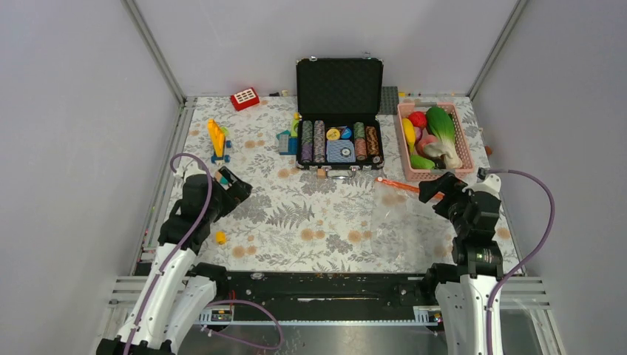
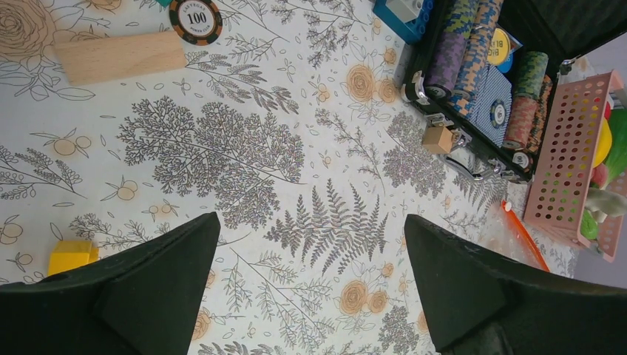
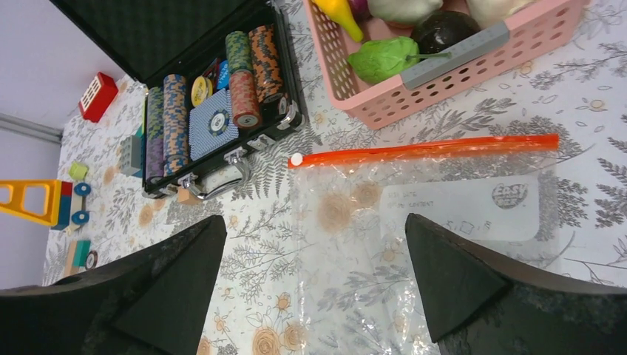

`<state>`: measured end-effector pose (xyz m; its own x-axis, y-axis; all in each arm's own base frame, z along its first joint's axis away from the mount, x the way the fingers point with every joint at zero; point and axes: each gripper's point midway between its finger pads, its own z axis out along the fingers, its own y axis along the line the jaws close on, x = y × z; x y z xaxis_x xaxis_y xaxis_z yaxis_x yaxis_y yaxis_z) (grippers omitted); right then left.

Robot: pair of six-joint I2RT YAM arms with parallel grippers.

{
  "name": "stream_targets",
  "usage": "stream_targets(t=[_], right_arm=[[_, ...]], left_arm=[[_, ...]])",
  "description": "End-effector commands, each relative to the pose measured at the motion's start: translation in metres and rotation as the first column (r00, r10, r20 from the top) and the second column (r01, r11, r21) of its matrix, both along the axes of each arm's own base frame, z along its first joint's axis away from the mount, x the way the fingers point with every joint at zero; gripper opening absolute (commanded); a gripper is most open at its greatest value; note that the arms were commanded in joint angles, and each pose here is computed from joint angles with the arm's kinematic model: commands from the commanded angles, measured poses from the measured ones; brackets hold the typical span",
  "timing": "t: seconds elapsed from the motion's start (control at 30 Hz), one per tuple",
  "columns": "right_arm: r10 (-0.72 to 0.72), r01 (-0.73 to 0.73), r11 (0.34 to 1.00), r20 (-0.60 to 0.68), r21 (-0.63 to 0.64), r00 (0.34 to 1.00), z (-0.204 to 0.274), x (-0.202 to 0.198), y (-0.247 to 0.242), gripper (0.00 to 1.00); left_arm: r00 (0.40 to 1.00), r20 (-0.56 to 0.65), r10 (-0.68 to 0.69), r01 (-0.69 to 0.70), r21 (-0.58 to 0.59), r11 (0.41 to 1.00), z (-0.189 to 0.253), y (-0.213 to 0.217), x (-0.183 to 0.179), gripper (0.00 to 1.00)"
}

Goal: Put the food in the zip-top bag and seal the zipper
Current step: Move the zipper food storage bag to the center of the board.

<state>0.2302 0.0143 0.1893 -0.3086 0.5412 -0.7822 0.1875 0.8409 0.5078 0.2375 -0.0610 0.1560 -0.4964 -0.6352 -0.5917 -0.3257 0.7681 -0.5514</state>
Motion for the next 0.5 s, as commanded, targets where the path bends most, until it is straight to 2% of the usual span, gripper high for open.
stream_targets(t=[0.0,0.13,0.33,0.47], right_arm=[[0.06,-0.061,0.998,0.039,0.018,0.997,0.004,0.008,0.01,1.0],[-0.003,0.001,0.999,0.025,0.049,1.0,-0.01,0.011,0.003,1.0],[0.032,-0.029,0.998,-0.043,0.053,0.999,-0.021,0.011,0.008,1.0],[0.003,0.007,0.999,-0.186,0.05,0.983,-0.041,0.008,0.002,1.0]], left_arm=[[0.999,0.052,-0.016,0.016,0.01,1.0,0.015,-0.002,0.011,0.99],[0.999,0.027,-0.02,0.019,0.01,1.0,0.007,-0.003,0.011,0.99],[0.998,0.017,-0.058,0.058,-0.017,0.998,-0.004,-0.013,0.018,0.99],[0.997,-0.021,-0.072,0.071,-0.015,0.997,-0.014,-0.015,0.02,0.99]])
